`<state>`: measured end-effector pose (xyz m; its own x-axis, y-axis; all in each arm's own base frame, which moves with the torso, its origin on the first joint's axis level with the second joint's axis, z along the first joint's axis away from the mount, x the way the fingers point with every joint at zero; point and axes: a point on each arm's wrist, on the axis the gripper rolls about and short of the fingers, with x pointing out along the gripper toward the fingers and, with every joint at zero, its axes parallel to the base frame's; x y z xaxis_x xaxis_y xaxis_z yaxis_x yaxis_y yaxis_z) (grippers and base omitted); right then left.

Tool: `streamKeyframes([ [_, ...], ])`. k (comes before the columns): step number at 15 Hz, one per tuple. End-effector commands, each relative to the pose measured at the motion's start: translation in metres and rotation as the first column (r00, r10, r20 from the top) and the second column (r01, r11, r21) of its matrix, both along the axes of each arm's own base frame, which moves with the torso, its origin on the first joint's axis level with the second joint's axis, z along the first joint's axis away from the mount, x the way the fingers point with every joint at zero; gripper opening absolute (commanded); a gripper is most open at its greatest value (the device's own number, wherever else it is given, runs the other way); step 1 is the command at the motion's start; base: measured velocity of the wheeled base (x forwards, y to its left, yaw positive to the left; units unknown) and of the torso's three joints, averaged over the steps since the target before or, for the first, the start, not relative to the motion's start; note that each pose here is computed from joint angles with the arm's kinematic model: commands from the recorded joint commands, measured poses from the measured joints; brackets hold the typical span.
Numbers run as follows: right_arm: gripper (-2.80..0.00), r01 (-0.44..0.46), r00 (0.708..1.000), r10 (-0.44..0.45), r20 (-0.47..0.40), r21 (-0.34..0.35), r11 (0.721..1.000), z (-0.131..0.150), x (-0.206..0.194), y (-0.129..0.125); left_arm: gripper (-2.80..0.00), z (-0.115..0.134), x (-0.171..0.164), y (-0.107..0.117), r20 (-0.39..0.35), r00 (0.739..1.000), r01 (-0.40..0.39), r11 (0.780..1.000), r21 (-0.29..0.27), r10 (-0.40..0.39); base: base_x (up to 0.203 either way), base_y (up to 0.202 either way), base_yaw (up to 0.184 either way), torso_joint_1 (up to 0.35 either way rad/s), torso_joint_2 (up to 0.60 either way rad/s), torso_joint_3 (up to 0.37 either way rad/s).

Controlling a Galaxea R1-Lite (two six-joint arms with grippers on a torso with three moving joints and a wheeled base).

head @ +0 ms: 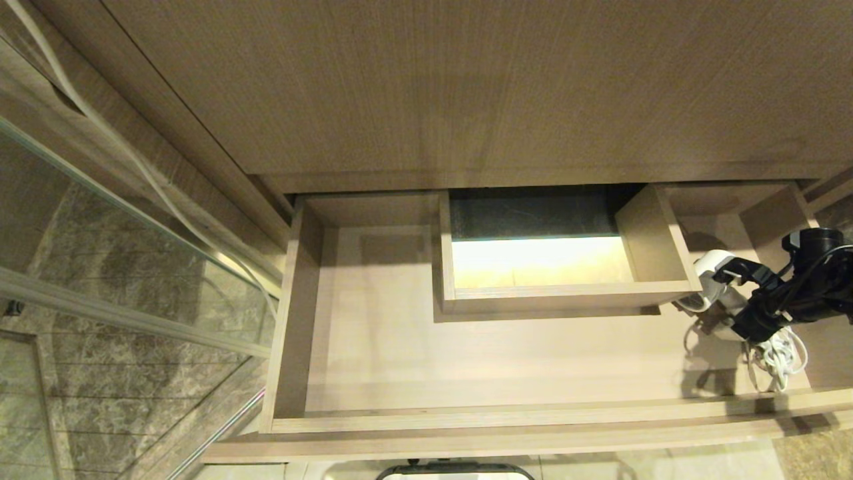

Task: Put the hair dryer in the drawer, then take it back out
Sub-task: Take the hairdryer out

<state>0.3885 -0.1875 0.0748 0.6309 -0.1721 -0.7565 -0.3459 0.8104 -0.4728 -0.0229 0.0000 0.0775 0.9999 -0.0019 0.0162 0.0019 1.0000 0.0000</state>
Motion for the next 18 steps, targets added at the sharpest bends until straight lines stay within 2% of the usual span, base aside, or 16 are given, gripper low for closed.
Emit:
streamKeyframes([
  [1, 0.0, -0.006, 1.0, 0.006, -0.015, 0.004, 1.0, -0.007, 0.001, -0.001, -2.8, 0.0, 0.0, 0.0, -0.001, 1.0, 0.0, 1.0, 0.0, 0.0, 0.0, 0.0, 0.0, 0.0, 0.0, 0.0],
  [2, 0.0, -0.006, 1.0, 0.006, -0.016, 0.006, 1.0, -0.007, 0.001, -0.001, -2.8, 0.0, 0.0, 0.0, -0.001, 1.0, 0.0, 1.0, 0.0, 0.0, 0.0, 0.0, 0.0, 0.0, 0.0, 0.0],
  [3, -2.8, -0.014, 1.0, 0.014, -0.014, 0.015, 1.0, -0.008, 0.001, -0.001, -2.8, 0.0, 0.0, 0.0, 0.001, 1.0, 0.0, 1.0, 0.001, 0.0, 0.0, 0.0, 0.0, 0.0, 0.0, 0.0],
  [7, -2.8, -0.017, 1.0, 0.017, -0.009, 0.016, 1.0, -0.001, -0.002, 0.002, -2.8, 0.0, 0.0, 0.0, -0.001, 1.0, 0.0, 1.0, 0.0, 0.0, 0.0, 0.0, 0.0, 0.0, 0.0, 0.0],
  [10, -2.8, -0.03, 0.999, 0.03, 0.018, 0.007, 1.0, 0.023, -0.009, 0.006, -2.8, 0.0, 0.0, 0.0, -0.001, 1.0, 0.0, 1.0, 0.001, 0.0, 0.0, 0.0, 0.0, 0.0, 0.0, 0.0],
  [14, -2.8, -0.091, 0.994, 0.094, 0.049, -0.069, 0.993, 0.067, -0.029, 0.012, -2.8, 0.0, 0.0, 0.0, -0.001, 1.0, 0.001, 1.0, 0.0, -0.001, 0.0, 0.0, 0.0, 0.0, 0.0, 0.0],
  [18, -2.8, -0.108, 0.993, 0.111, 0.039, -0.063, 0.992, 0.087, -0.055, 0.023, -2.8, 0.0, 0.0, 0.0, -0.001, 1.0, 0.001, 1.0, 0.002, -0.001, 0.0, 0.0, 0.0, 0.0, 0.0, 0.0],
])
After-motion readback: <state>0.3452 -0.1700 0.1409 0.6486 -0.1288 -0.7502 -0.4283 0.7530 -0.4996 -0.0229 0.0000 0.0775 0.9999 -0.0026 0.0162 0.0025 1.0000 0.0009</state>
